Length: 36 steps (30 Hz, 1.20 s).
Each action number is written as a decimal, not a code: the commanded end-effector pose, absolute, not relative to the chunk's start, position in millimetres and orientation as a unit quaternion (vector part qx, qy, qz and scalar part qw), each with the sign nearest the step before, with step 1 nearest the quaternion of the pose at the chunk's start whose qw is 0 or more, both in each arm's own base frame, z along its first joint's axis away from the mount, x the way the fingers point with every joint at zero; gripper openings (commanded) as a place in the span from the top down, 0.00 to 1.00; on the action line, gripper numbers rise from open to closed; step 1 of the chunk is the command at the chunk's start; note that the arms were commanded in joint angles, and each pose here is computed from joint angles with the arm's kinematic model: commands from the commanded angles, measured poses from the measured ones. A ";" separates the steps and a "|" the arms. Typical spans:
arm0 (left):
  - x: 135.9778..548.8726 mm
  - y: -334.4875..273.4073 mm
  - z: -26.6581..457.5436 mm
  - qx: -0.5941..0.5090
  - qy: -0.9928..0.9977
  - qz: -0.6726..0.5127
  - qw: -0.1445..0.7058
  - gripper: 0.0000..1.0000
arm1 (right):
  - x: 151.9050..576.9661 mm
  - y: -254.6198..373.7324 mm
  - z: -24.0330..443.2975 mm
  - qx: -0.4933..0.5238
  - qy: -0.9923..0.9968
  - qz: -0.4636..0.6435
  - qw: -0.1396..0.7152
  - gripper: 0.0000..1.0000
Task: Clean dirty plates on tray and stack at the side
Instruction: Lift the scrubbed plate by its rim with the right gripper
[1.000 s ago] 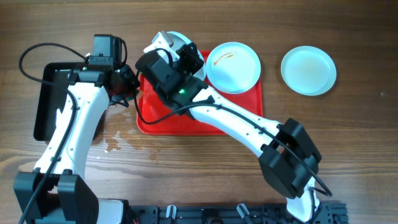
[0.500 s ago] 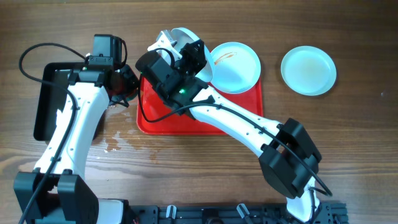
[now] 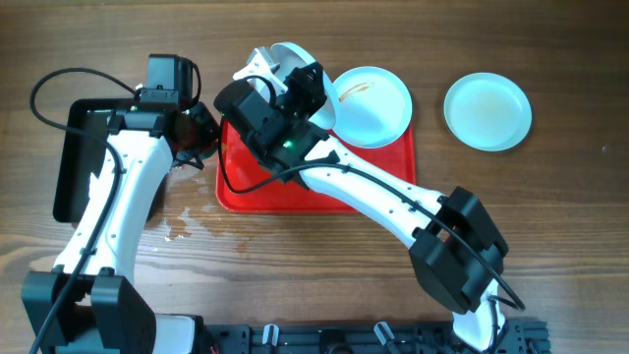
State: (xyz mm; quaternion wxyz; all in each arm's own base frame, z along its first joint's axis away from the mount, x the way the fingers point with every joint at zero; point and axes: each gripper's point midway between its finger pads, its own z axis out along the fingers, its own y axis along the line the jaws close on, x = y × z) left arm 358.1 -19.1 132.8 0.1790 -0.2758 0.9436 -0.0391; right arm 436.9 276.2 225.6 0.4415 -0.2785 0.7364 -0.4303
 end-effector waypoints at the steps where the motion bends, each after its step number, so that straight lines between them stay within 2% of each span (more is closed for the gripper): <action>1: 357.4 -19.4 129.6 -0.270 0.946 -0.042 0.174 0.96 | 435.2 270.2 254.3 -0.247 0.735 -0.430 0.463 0.96; 10: 357.3 -19.4 129.6 -0.270 0.946 -0.042 0.174 0.96 | 435.6 269.7 253.7 -0.199 0.750 -0.398 0.489 0.96; 30: 357.3 -19.4 129.6 -0.270 0.946 -0.042 0.174 0.96 | 435.5 269.1 252.8 -0.175 0.757 -0.382 0.500 0.96; 33: 357.3 -19.4 129.6 -0.270 0.946 -0.042 0.174 0.96 | 432.6 266.9 241.3 -0.167 0.772 -0.363 0.494 0.96; 36: 357.1 -19.3 129.5 -0.270 0.946 -0.042 0.174 0.96 | 430.4 265.8 207.0 -0.170 0.821 -0.294 0.460 0.96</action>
